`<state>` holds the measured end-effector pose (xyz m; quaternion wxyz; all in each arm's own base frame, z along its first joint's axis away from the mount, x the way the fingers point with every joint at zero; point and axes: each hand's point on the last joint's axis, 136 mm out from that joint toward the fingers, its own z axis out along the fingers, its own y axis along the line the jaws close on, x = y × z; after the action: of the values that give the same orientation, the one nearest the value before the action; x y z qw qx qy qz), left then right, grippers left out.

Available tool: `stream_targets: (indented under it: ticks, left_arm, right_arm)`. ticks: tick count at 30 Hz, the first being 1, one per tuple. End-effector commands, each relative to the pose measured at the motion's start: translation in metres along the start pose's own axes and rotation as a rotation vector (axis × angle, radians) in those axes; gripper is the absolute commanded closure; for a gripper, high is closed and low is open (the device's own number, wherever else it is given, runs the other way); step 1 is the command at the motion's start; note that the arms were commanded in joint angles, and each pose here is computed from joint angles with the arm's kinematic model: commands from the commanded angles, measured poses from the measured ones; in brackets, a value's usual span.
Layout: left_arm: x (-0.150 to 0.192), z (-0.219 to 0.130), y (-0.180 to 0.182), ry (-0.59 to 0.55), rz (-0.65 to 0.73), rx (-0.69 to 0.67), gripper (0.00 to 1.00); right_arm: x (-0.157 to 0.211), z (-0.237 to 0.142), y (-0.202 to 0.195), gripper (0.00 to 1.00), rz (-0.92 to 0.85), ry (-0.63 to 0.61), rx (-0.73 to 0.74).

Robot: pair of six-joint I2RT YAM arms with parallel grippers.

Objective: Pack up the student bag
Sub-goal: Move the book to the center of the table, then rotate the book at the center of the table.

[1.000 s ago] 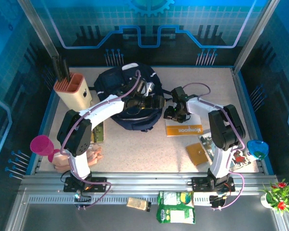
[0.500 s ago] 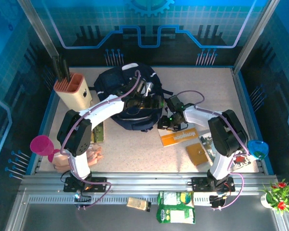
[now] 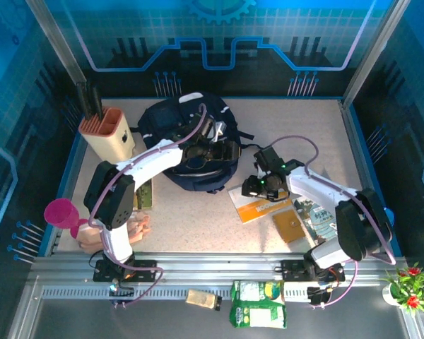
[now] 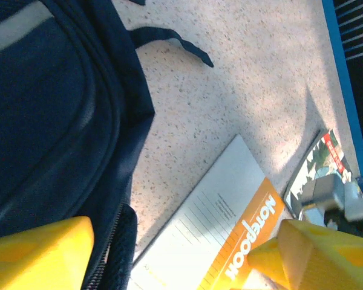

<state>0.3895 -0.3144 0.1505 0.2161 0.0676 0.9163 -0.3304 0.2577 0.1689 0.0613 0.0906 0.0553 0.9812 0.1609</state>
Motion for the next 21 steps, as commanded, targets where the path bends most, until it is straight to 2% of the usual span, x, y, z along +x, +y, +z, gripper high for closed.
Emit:
stream_targets:
  ticks: [1, 3, 6, 10, 15, 21]
  left_arm:
    - [0.027, 0.009, -0.021, 0.088, 0.030, 0.036, 0.27]
    - [0.043, 0.022, -0.026, 0.128, 0.046, 0.025, 0.38]
    - [0.066, 0.039, -0.034, 0.181, 0.076, 0.016, 0.49]
    - [0.090, 0.061, -0.042, 0.240, 0.110, -0.003, 0.60]
    - [0.117, 0.089, -0.027, 0.320, 0.123, -0.069, 0.73]
    - [0.136, 0.103, -0.008, 0.380, 0.119, -0.134, 0.78]
  right_arm:
    - [0.014, 0.003, -0.048, 0.47, 0.151, 0.011, 0.139]
    - [0.011, 0.005, -0.053, 0.47, 0.200, 0.000, 0.115]
    - [0.007, 0.010, -0.057, 0.48, 0.248, 0.004, 0.079]
    - [-0.003, 0.017, -0.063, 0.49, 0.282, -0.004, 0.066]
    - [-0.014, 0.024, -0.071, 0.50, 0.296, -0.018, 0.073]
    - [-0.028, 0.031, -0.078, 0.50, 0.283, -0.023, 0.078]
